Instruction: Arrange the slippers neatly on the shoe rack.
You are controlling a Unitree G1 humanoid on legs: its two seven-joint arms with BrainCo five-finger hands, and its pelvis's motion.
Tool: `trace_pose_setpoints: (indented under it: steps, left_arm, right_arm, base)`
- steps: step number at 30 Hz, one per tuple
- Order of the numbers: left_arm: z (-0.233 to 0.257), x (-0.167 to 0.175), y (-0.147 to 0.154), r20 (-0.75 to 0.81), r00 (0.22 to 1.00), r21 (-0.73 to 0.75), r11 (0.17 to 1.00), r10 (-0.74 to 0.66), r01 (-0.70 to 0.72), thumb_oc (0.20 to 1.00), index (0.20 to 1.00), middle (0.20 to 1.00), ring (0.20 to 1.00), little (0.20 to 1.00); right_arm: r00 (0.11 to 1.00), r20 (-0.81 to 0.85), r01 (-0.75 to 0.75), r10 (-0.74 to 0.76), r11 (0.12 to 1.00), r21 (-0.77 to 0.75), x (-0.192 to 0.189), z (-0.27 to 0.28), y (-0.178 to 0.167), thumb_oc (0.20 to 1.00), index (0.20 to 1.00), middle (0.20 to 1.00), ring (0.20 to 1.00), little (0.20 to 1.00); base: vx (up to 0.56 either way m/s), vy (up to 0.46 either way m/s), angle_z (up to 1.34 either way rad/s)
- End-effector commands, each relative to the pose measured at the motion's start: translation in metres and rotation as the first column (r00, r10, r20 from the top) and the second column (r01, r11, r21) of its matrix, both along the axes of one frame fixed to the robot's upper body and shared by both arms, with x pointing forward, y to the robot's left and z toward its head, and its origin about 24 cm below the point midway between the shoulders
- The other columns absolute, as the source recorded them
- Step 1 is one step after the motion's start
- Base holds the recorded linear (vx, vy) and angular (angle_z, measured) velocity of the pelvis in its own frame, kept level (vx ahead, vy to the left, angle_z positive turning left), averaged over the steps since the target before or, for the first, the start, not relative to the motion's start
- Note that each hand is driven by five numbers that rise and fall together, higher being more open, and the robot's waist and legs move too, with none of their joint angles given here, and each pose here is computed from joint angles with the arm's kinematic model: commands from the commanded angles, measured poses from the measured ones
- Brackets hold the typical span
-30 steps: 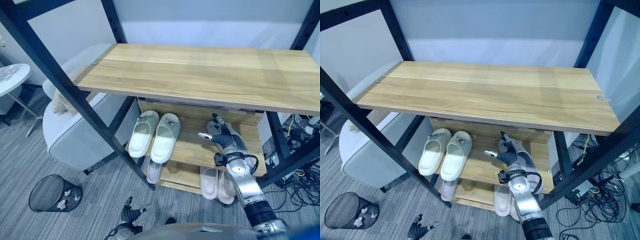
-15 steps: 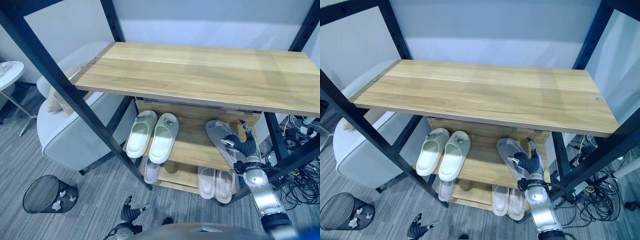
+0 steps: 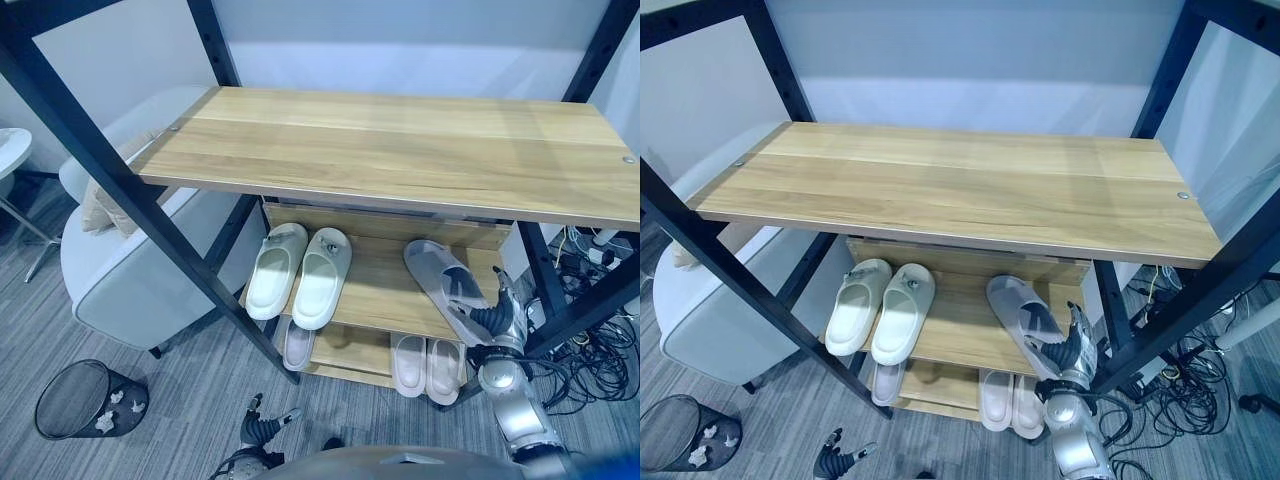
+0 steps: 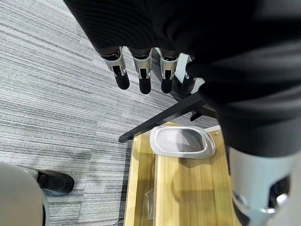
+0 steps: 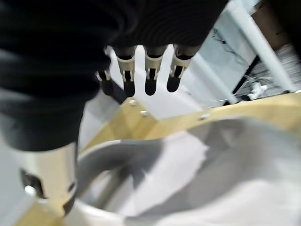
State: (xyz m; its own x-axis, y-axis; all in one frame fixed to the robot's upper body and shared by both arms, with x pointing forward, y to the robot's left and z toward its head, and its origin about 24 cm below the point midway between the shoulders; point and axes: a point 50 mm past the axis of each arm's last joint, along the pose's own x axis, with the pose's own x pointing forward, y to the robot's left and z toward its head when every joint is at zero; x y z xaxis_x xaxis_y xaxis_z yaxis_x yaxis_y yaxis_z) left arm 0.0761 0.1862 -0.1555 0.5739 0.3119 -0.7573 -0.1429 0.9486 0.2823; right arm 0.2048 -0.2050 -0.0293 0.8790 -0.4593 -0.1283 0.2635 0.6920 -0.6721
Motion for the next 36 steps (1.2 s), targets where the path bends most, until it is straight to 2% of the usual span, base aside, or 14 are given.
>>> trace_pose_setpoints:
  steps: [1,3,8,20,26,34,36]
  left_arm:
    - [-0.012,-0.056,-0.008,-0.188,0.982,0.005,1.0,-0.023,0.025,1.0,1.0,1.0,1.0,1.0]
    - [-0.012,-0.057,-0.006,-0.19,0.982,0.012,1.0,-0.017,0.02,1.0,1.0,1.0,1.0,1.0]
    - [-0.011,-0.059,-0.002,-0.191,0.982,0.02,1.0,-0.01,0.014,1.0,1.0,1.0,1.0,1.0]
    - [-0.012,-0.052,-0.004,-0.178,0.984,0.021,1.0,-0.012,0.016,1.0,1.0,1.0,1.0,1.0]
    - [-0.012,-0.05,-0.006,-0.174,0.985,0.02,1.0,-0.009,0.012,1.0,1.0,1.0,1.0,1.0]
    - [-0.011,-0.055,-0.001,-0.176,0.984,0.044,0.999,0.005,0.002,1.0,1.0,1.0,1.0,1.0]
    - [-0.01,-0.059,0.001,-0.188,0.982,0.05,0.999,-0.001,0.01,1.0,1.0,1.0,1.0,1.0]
  right_arm:
    - [0.999,0.019,0.024,-0.026,0.994,0.104,0.001,0.002,0.001,1.0,1.0,1.0,1.0,1.0]
    - [1.0,-0.015,0.002,0.001,0.972,0.235,-0.002,-0.006,0.017,1.0,1.0,1.0,1.0,1.0]
    - [0.995,-0.061,-0.05,0.073,0.944,0.326,-0.014,-0.019,0.038,1.0,1.0,1.0,1.0,1.0]
    - [0.965,-0.012,-0.237,0.263,0.888,0.393,-0.011,-0.005,0.07,1.0,1.0,1.0,1.0,1.0]
    - [0.961,0.012,-0.258,0.278,0.874,0.413,-0.012,-0.001,0.077,1.0,1.0,1.0,1.0,1.0]
    - [0.988,0.107,-0.144,0.11,0.907,0.395,-0.009,0.014,0.048,1.0,1.0,1.0,1.0,1.0]
    - [0.984,0.161,-0.127,0.078,0.939,0.319,0.001,0.027,0.022,1.0,1.0,1.0,1.0,1.0]
  base:
    - [-0.01,0.002,-0.04]
    - [0.0,0.003,-0.04]
    - [0.0,0.001,-0.01]
    - [0.0,0.007,-0.02]
    - [0.0,0.001,-0.01]
    - [0.0,0.0,0.0]
    - [0.0,0.0,0.0]
